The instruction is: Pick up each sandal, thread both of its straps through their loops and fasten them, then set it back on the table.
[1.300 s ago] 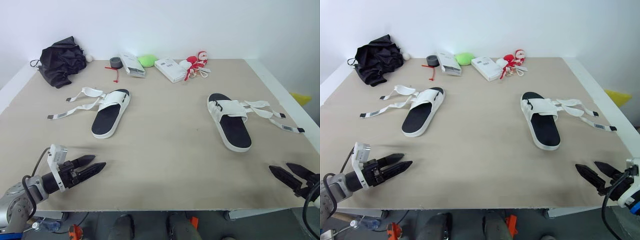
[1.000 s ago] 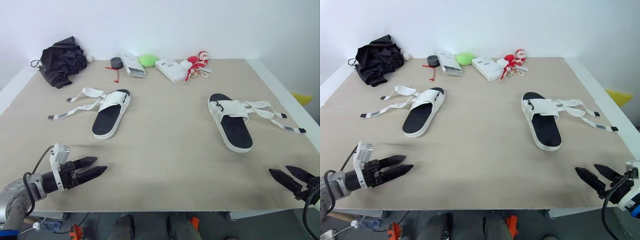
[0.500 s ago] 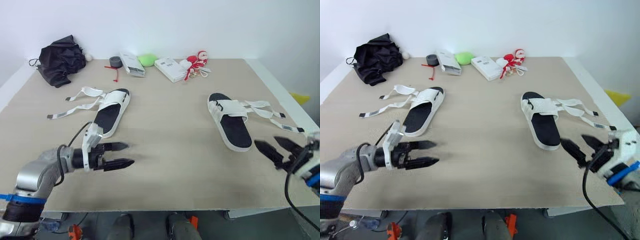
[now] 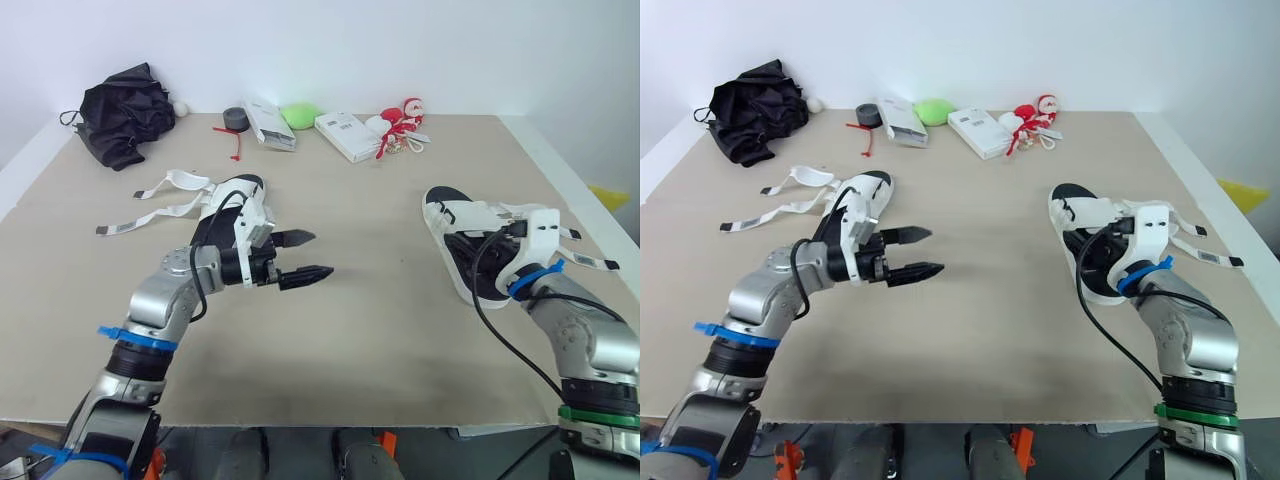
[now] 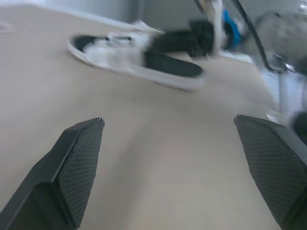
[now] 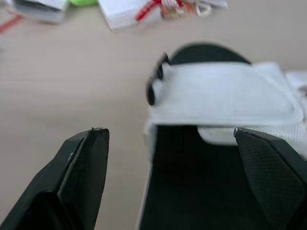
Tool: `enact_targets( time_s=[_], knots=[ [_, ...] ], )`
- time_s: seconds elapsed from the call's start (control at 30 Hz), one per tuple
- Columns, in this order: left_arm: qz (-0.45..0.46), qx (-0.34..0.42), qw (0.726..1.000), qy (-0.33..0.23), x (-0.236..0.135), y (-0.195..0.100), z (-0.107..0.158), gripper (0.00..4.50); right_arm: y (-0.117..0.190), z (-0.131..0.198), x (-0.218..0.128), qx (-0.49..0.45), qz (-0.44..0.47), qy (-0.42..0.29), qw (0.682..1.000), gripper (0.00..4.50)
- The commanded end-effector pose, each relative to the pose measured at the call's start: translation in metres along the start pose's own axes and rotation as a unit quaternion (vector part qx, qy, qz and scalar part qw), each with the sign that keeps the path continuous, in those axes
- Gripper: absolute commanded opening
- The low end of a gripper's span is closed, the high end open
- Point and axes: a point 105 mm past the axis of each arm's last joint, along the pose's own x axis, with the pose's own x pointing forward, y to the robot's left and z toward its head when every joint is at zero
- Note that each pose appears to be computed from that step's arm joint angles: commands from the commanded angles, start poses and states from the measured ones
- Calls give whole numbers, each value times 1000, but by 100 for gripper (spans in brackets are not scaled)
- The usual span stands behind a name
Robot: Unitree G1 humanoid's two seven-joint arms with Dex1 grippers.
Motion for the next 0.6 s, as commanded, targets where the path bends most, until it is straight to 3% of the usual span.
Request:
enact_targets(
  time_s=[0.03,0.13,0.27,0.43,0.53,0.6],
  knots=[
    [9,42,999,-28,14,3,19,450,7,11,10,-14,3,-22,1000,446],
    [15,46,998,-30,21,4,18,450,9,11,17,-13,0,-23,1000,446],
    [92,46,995,-8,35,27,8,450,27,13,36,-26,14,-25,999,446],
    [123,56,991,2,40,37,6,450,23,7,50,-54,-14,-12,998,446],
    [132,50,990,-6,38,40,9,450,15,7,56,-54,-35,-15,998,384],
    [137,50,989,-8,36,41,9,450,14,8,58,-53,-30,-22,998,301]
  ],
)
